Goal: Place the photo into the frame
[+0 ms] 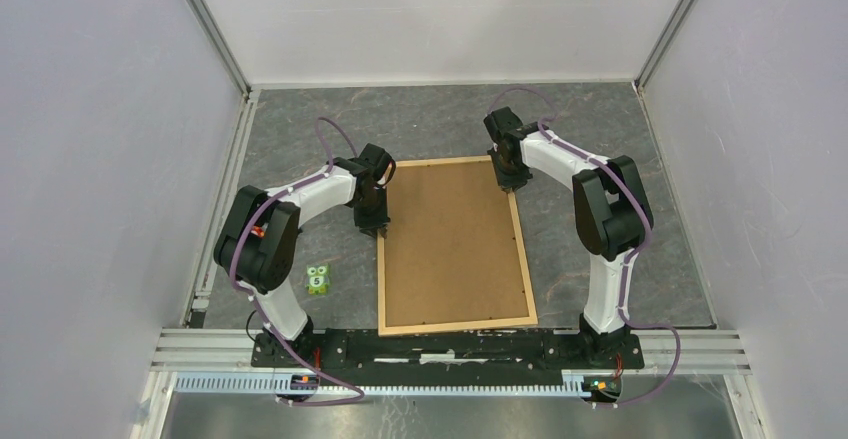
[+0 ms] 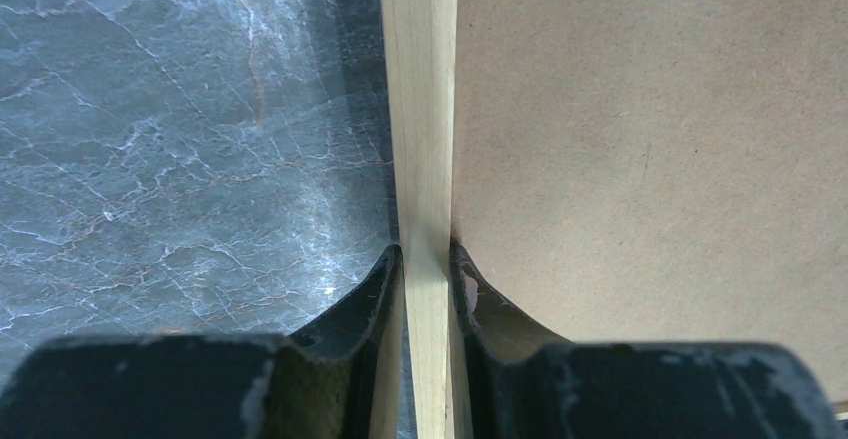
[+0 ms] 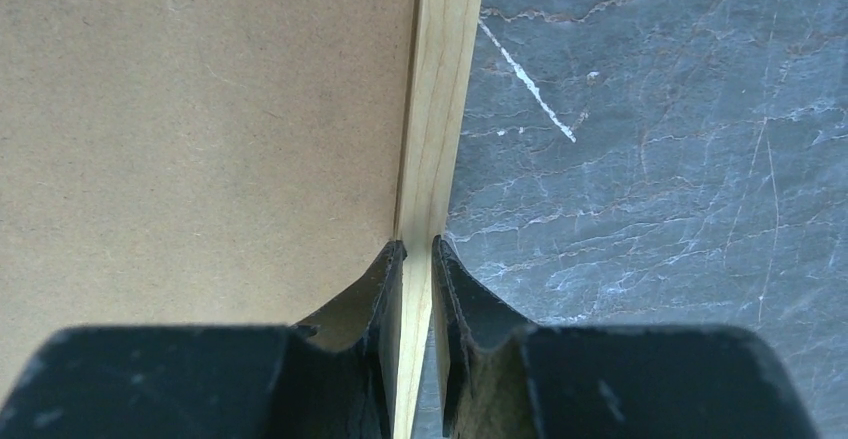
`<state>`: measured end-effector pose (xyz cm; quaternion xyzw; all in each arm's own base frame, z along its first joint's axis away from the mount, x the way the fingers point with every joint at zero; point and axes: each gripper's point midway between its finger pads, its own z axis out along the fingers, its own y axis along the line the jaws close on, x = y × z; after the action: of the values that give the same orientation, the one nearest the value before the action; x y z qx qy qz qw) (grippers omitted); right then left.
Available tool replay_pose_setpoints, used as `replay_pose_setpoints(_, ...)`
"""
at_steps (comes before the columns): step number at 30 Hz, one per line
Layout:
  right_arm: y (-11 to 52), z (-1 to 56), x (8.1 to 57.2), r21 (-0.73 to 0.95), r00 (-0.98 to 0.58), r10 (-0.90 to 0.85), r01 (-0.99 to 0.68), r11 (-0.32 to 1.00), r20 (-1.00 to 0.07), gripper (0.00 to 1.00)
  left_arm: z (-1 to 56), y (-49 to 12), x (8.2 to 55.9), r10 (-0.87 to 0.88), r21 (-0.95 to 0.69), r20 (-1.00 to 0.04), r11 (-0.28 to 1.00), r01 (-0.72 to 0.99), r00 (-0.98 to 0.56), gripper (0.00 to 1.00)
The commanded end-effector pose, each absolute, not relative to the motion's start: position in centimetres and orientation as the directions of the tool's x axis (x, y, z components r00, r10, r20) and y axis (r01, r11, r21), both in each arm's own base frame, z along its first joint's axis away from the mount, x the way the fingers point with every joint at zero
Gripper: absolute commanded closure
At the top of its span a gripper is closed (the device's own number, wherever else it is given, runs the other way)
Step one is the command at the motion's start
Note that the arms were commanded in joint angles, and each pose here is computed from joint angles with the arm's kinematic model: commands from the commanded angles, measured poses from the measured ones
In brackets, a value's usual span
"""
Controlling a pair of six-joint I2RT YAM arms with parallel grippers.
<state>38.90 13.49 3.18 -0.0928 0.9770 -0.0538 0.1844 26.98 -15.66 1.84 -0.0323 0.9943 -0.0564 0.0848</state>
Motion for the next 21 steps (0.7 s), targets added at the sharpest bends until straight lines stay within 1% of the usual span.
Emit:
replay_pose_setpoints(1, 12.9, 3.0, 39.3, -0.186, -0.914, -0.213, -0.156, 0.970, -0.344, 0.78, -0.5, -12.7, 25.6, -0.056, 0.024, -0.131, 0.998, -0.059, -0.990, 0.76)
replay_pose_setpoints(5, 12.6, 3.3, 39.5, -0.179, -0.911, -0.217, -0.162, 0.970, -0.351, 0.79, -0.4, -12.6, 25.5, -0.055, 0.027, -0.130, 0.998, -0.059, -0.990, 0.77)
replay_pose_setpoints(9, 12.9, 2.2, 38.8, -0.160, -0.920, -0.221, -0.177, 0.971, -0.323, 0.79, -0.4, -12.6, 25.6, -0.056, 0.027, -0.131, 0.998, -0.060, -0.990, 0.77)
replay_pose_setpoints(13, 12.5, 1.7, 38.5, -0.178, -0.924, -0.228, -0.179, 0.967, -0.307, 0.79, -0.4, -12.5, 25.5, -0.056, 0.030, -0.130, 0.998, -0.060, -0.990, 0.77)
replay_pose_setpoints(21, 13.0, 3.2, 39.2, -0.154, -0.913, -0.232, -0.190, 0.970, -0.335, 0.77, -0.5, -12.5, 25.5, -0.055, 0.031, -0.128, 0.998, -0.060, -0.990, 0.77)
